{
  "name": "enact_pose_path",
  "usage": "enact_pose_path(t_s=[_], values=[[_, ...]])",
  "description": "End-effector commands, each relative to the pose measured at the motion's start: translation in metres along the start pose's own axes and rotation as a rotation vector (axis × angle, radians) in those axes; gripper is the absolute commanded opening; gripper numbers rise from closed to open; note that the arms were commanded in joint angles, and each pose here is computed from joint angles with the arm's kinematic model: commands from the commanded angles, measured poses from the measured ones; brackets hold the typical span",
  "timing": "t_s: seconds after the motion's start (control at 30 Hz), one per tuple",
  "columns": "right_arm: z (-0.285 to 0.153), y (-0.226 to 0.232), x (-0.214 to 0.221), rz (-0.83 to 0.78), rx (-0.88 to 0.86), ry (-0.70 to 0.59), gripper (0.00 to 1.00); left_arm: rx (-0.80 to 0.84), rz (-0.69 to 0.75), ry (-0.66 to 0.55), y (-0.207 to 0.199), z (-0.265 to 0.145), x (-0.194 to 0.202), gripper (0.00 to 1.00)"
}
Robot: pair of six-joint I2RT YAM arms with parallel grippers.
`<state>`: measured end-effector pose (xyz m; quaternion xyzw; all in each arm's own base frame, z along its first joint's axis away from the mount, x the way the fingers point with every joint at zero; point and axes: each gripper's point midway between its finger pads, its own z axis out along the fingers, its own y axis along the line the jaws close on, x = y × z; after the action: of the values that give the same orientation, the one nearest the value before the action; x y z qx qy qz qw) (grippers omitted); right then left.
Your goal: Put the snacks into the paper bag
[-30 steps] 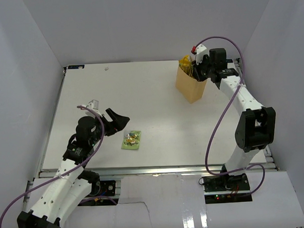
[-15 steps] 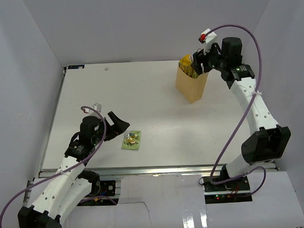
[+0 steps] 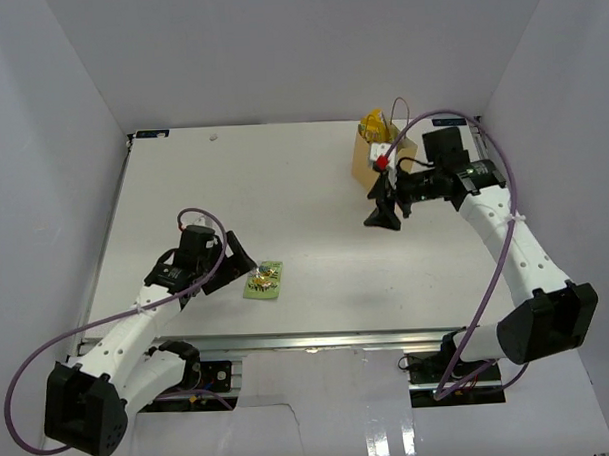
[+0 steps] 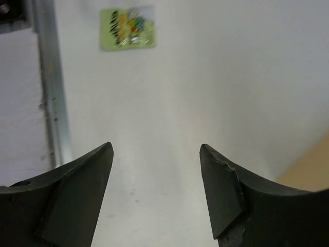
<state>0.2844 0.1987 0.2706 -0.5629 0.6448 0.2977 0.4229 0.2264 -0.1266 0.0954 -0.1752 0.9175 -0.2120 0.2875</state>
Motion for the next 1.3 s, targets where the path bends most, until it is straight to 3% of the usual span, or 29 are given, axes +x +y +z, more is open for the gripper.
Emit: enact_pose_path(t_s=[0.0, 0.13, 0.47, 1.27], values=[[0.008, 0.054, 0.038, 0.097, -0.159, 0.044, 0.74, -0.038, 0.052, -0.004, 0.0, 0.004, -0.008, 0.98], [0.016, 0.071, 0.074, 0.177, -0.174, 0.099, 0.74, -0.041, 0.134, 0.036, -0.003, 0.016, -0.005, 0.96], [0.019, 0.086, 0.101, 0.237, -0.173, 0.129, 0.74, -0.024, 0.146, 0.075, 0.0, 0.021, 0.008, 0.96], [0.026, 0.091, 0.093, 0.258, -0.22, 0.066, 0.74, -0.075, 0.188, 0.116, 0.01, 0.033, 0.014, 0.96]])
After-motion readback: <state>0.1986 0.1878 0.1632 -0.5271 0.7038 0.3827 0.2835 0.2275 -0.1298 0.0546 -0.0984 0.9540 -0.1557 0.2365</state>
